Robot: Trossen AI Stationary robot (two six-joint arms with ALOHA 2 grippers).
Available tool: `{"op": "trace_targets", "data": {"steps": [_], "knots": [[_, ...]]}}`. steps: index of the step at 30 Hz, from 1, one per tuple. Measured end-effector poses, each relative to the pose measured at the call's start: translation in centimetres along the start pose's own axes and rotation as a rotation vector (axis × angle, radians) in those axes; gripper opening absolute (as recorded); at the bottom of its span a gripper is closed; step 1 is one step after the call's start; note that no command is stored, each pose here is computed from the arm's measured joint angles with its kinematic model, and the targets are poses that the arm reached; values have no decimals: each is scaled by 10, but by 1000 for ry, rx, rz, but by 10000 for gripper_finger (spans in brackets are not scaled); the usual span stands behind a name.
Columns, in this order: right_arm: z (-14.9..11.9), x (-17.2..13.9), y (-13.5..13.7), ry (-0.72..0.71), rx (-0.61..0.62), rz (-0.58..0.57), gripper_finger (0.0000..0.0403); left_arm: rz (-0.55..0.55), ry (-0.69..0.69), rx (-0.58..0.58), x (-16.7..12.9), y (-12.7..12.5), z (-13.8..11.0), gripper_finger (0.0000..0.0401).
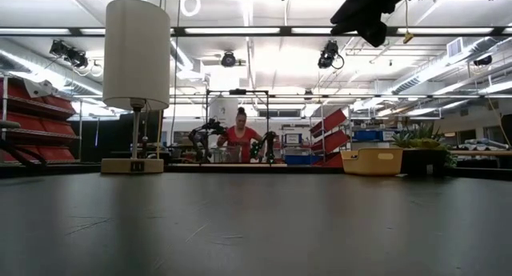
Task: Sort batteries
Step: Put the silver battery into the blue bin, then return to Home Position
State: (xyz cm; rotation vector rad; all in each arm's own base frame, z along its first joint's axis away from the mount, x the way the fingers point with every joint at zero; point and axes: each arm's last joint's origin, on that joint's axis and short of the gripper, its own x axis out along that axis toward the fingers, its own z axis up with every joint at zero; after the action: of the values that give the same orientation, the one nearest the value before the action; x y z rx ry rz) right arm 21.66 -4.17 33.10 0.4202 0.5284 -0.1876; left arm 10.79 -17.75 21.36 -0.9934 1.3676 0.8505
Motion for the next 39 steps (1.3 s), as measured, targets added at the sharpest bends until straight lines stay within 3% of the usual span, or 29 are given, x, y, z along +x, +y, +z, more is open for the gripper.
{"op": "trace_targets", "data": {"steps": [11, 19, 29, 35, 39], "knots": [[-3, 0, 0, 41, 62, 35, 84, -26, 16, -10, 54, 15, 14, 33], [-6, 0, 0, 70, 64, 28, 84, -38, 22, -10, 62, 16, 17, 62], [-5, 0, 0, 65, 40, 29, 84, -84, 77, 5, 47, 3, 9, 166], [-2, 0, 0, 34, 18, 38, 84, -45, 32, -1, 9, -6, 4, 176], [8, -1, 4, -71, -16, 71, 84, -48, -57, -7, -31, -12, 4, 176]]}}
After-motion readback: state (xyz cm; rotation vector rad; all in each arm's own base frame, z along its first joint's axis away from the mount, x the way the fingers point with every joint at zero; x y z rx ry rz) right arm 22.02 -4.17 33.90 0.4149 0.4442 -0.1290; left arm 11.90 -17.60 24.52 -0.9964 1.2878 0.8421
